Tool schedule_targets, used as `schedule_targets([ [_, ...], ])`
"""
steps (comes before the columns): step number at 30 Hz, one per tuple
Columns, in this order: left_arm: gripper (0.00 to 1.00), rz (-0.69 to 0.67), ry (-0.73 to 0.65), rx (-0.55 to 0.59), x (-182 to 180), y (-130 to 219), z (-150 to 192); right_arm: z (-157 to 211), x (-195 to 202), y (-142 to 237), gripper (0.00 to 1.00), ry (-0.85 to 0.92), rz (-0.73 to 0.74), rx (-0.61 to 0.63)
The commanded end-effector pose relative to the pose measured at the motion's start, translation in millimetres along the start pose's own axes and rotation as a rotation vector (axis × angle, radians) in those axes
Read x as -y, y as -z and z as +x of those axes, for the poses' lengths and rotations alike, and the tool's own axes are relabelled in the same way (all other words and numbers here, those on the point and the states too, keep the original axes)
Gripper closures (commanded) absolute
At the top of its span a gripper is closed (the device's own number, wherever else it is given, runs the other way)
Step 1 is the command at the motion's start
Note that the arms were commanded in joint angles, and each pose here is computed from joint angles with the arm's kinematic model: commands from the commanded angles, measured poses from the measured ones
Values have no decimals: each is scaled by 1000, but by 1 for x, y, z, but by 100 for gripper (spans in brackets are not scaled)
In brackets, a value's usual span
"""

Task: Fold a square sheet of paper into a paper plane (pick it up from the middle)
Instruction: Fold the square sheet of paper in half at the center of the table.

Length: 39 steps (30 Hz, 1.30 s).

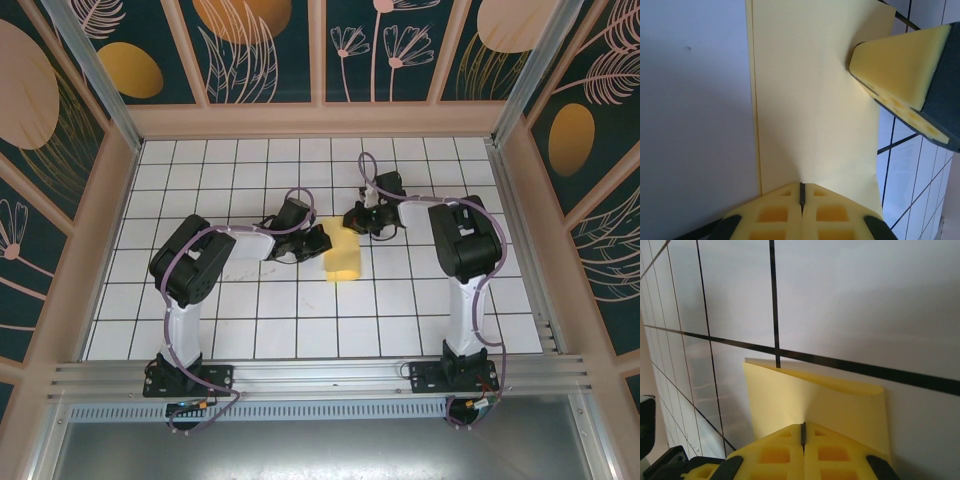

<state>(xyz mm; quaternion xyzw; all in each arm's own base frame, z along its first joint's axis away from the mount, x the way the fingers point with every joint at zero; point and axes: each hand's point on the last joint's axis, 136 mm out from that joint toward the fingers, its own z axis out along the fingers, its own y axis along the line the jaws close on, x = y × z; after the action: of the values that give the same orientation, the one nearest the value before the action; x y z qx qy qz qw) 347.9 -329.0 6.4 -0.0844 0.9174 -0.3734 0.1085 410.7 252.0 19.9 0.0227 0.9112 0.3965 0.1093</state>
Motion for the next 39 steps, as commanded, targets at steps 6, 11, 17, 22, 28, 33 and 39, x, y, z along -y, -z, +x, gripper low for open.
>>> schedule_targets([
  [6,100,-500,142,-190,-152,4,79,-41,48,18,100,-112,91,125],
  [11,100,-501,143,-189,-152,5,80,-57,35,33,100,-85,99,180],
  [17,100,-496,139,-185,-150,5,78,-44,-1,53,100,-18,10,209],
  [22,100,-494,138,-181,-149,4,76,3,-24,52,100,31,-23,186],
  [28,100,-491,137,-178,-149,3,75,68,-22,33,100,30,-10,56],
  [33,100,-484,136,-171,-147,3,73,79,-11,27,100,12,7,46],
  [39,100,-486,135,-167,-147,4,73,87,-1,25,100,5,32,25],
])
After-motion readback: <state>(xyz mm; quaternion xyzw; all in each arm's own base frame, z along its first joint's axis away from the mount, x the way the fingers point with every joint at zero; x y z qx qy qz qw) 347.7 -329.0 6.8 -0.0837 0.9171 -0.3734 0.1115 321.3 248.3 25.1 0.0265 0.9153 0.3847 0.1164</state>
